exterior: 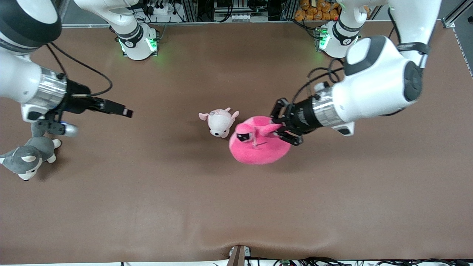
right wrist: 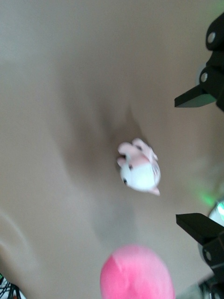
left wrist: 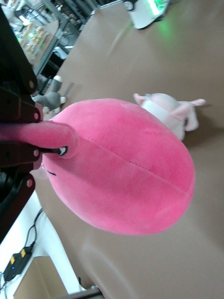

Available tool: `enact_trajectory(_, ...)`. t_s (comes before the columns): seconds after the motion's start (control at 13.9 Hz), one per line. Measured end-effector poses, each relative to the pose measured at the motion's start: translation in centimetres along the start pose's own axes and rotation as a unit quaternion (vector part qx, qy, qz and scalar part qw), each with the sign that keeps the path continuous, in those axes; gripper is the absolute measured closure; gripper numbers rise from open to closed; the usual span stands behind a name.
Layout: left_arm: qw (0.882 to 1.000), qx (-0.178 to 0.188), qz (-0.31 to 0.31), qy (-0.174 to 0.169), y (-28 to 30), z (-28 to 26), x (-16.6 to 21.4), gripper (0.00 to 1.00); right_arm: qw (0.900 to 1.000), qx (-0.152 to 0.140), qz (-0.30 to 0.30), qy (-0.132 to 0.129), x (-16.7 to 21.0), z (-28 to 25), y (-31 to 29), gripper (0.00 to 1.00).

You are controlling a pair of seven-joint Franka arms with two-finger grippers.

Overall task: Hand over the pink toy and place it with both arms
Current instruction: 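Lift the pink plush with the left gripper while the right gripper reaches toward it, then grasp the pink plush with the right gripper, then open the left gripper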

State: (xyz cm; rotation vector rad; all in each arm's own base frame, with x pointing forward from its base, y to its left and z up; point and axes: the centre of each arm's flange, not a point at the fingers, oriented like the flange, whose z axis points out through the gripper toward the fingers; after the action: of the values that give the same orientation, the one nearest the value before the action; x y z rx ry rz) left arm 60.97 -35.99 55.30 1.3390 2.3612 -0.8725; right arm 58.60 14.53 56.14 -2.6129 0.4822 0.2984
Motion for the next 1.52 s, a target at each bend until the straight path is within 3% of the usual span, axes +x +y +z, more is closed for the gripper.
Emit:
enact_trajectory(0.22, 1.0, -0.001, -0.011, -0.017, -2.6, 2.0, -1.7, 0.89, 0.995, 0.059, 0.081, -0.027, 0.2, 2.3, -2.6, 0.0)
enact_trajectory(0.36, 1.0, 0.0, -0.02, -0.024, -3.7, 3.1, -2.4, 0.89, 0.984, 0.105, 0.135, -0.049, 0.9, 3.2, -3.4, 0.0)
enact_trajectory(0.58, 0.999, 0.005, -0.03, -0.024, -4.6, 4.6, -2.7, 0.89, 0.952, 0.189, 0.209, -0.116, 2.3, 4.2, -4.2, 0.0)
enact_trajectory(0.72, 0.999, 0.01, -0.031, -0.022, -4.8, 5.4, -2.8, 0.89, 0.93, 0.226, 0.25, -0.145, 3.0, 4.6, -4.6, 0.0)
enact_trajectory(0.94, 0.999, 0.01, -0.033, -0.026, -5.0, 6.1, -2.9, 0.89, 0.908, 0.238, 0.296, -0.177, 3.0, 5.5, -5.3, 0.0)
enact_trajectory(1.3, 0.999, 0.014, -0.03, -0.023, -5.5, 6.9, -3.1, 0.89, 0.897, 0.226, 0.321, -0.206, 2.8, 10.4, -7.3, 0.0)
enact_trajectory(1.52, 0.999, 0.014, -0.03, -0.024, -5.5, 6.9, -3.1, 0.89, 0.897, 0.222, 0.323, -0.205, 2.2, 12.9, -8.9, 0.0)
